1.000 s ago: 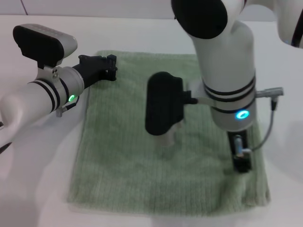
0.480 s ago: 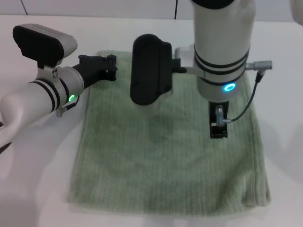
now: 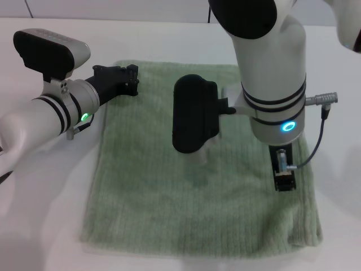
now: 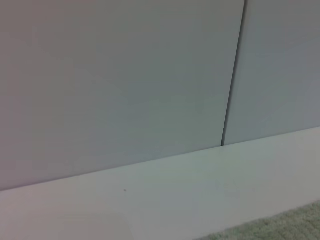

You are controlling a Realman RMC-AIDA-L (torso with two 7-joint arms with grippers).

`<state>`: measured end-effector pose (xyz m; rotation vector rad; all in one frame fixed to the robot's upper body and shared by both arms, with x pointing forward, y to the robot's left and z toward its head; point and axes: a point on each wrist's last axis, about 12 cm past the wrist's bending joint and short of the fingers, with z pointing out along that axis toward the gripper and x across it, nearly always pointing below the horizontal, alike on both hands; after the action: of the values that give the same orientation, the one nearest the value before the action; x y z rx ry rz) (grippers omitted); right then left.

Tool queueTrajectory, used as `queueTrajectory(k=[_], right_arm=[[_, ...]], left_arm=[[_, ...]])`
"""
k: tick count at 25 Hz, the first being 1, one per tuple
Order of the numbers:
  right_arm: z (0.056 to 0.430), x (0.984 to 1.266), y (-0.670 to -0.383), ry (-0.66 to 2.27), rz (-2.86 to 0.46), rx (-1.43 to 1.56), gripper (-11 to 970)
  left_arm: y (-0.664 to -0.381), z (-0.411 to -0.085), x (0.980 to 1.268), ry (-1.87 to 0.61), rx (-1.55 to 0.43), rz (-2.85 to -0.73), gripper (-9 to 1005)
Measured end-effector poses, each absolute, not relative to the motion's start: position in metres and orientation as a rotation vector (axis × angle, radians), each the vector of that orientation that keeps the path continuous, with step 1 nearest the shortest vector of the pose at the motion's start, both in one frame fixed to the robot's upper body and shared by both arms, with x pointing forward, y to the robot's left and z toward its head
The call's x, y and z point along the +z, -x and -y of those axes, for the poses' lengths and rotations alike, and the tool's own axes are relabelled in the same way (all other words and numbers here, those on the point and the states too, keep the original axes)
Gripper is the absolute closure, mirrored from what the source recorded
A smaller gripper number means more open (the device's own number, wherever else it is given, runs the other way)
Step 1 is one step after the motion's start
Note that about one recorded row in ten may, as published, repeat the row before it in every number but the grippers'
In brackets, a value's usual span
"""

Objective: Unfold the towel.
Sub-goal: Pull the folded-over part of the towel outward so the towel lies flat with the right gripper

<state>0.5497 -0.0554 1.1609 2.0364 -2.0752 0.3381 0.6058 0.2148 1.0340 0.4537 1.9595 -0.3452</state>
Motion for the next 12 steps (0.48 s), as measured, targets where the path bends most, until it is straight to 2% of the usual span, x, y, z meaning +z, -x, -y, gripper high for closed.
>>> queueTrajectory(k=[8,12], right_arm=[[0.074,1.148,-0.541,-1.868,1.986,0.300,702],[0.056,1.172,-0.551,-1.984,2.124,0.221,703]], left_arm=[[-0.606,-0.214,1.035,-0.453,-0.348,-1.956,998],[-0.606,-0.215,1.034,-0.452,-0.347,-1.957,998]])
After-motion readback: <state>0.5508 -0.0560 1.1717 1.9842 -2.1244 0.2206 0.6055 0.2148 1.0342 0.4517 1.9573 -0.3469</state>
